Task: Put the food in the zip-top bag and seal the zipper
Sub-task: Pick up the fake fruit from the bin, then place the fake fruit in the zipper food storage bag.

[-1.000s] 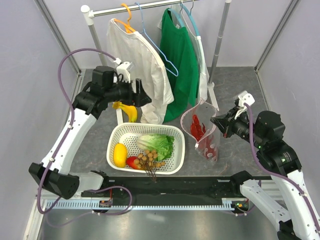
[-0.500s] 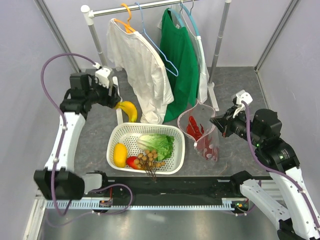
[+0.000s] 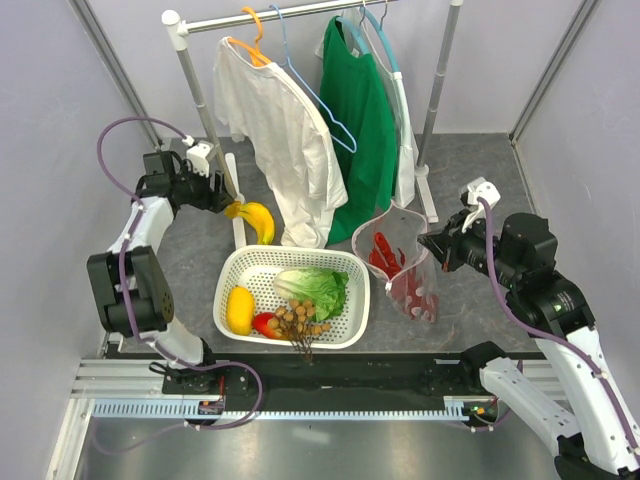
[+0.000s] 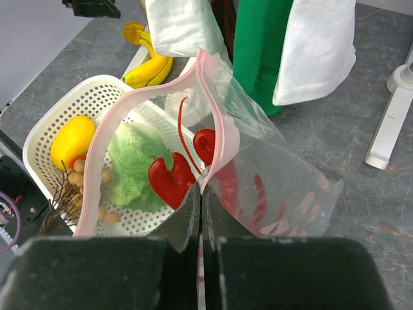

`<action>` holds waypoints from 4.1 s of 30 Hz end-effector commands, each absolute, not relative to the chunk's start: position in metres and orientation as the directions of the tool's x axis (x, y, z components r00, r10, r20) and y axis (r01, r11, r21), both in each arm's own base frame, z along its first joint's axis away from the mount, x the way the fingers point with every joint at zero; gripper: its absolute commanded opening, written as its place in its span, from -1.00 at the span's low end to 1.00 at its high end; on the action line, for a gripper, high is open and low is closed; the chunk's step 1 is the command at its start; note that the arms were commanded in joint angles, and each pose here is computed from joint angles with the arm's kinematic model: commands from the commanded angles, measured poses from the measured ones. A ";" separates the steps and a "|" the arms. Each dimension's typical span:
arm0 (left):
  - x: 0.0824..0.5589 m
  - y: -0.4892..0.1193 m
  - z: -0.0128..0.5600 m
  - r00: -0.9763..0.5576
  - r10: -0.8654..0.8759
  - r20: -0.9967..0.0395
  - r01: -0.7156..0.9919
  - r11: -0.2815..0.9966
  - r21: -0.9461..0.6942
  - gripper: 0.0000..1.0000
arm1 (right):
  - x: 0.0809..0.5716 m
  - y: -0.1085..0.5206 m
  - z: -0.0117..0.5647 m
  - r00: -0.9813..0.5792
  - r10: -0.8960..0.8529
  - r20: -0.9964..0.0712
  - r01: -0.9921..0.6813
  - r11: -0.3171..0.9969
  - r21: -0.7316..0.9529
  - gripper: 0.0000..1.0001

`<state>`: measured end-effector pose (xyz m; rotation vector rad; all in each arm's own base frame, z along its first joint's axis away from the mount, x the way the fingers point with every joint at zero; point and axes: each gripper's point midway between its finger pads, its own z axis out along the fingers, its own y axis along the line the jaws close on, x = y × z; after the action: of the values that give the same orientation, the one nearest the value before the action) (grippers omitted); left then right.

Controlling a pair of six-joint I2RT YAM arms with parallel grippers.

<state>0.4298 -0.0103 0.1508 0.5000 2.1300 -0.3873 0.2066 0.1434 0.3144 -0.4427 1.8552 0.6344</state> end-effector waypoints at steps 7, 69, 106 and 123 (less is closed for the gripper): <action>0.455 -0.011 0.115 -0.450 0.258 -0.855 0.550 0.835 -0.037 0.44 | 0.212 0.143 0.316 -0.360 0.002 -0.933 -0.562 0.798 0.218 -1.00; 0.344 -0.070 0.307 -0.153 0.069 -0.986 0.580 0.814 -0.033 -0.96 | 0.214 0.135 0.300 -0.368 -0.024 -0.930 -0.532 0.825 0.189 -1.00; 0.220 -0.272 0.481 0.617 0.364 -0.698 0.450 0.564 0.692 -0.96 | 0.219 0.175 0.290 -0.609 0.109 -0.786 -0.490 0.727 0.481 -1.00; 0.128 -0.287 0.373 0.257 0.307 -0.916 0.930 0.180 0.321 -0.96 | 0.196 0.181 0.265 -0.573 -0.047 -0.818 -0.639 0.651 0.410 -1.00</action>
<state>0.1736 -0.2797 0.3803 1.2669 1.2564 -0.3988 0.2014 0.1750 0.2687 -0.4473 2.0654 0.8684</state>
